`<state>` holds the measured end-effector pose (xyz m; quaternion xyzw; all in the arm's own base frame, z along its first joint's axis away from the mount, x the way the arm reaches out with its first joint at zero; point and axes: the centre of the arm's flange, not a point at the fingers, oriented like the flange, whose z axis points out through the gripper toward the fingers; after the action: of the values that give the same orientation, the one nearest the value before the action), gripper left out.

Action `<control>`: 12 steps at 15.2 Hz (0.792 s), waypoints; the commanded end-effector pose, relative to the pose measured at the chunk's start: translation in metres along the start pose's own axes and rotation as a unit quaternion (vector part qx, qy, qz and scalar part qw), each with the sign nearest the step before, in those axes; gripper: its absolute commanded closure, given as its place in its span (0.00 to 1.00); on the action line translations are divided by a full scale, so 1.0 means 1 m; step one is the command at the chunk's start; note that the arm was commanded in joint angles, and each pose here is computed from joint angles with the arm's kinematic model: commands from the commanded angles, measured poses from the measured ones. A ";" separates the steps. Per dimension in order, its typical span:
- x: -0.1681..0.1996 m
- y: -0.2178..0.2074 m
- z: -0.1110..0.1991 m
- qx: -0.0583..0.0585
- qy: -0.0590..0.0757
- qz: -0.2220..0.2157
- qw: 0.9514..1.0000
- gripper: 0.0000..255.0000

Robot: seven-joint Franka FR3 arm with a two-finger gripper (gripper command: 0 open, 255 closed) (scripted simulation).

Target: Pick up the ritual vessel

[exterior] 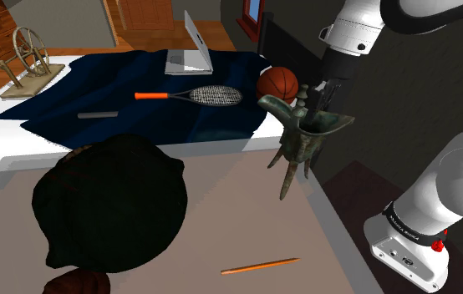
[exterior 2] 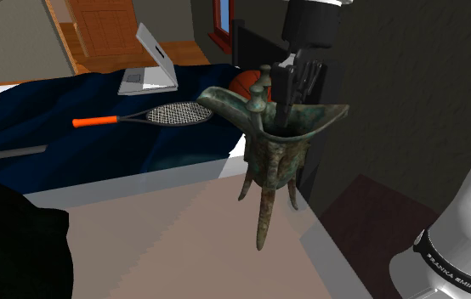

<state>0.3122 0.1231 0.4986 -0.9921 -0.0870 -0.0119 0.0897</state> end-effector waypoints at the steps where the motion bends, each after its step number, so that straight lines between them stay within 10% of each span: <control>1: 0.000 0.000 0.000 0.000 -0.001 0.000 1.000 1.00; 12: 0.002 -0.008 -0.046 0.000 -0.001 0.000 1.000 1.00</control>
<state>0.3128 0.1231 0.5406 -0.9922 -0.0869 -0.0110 0.0892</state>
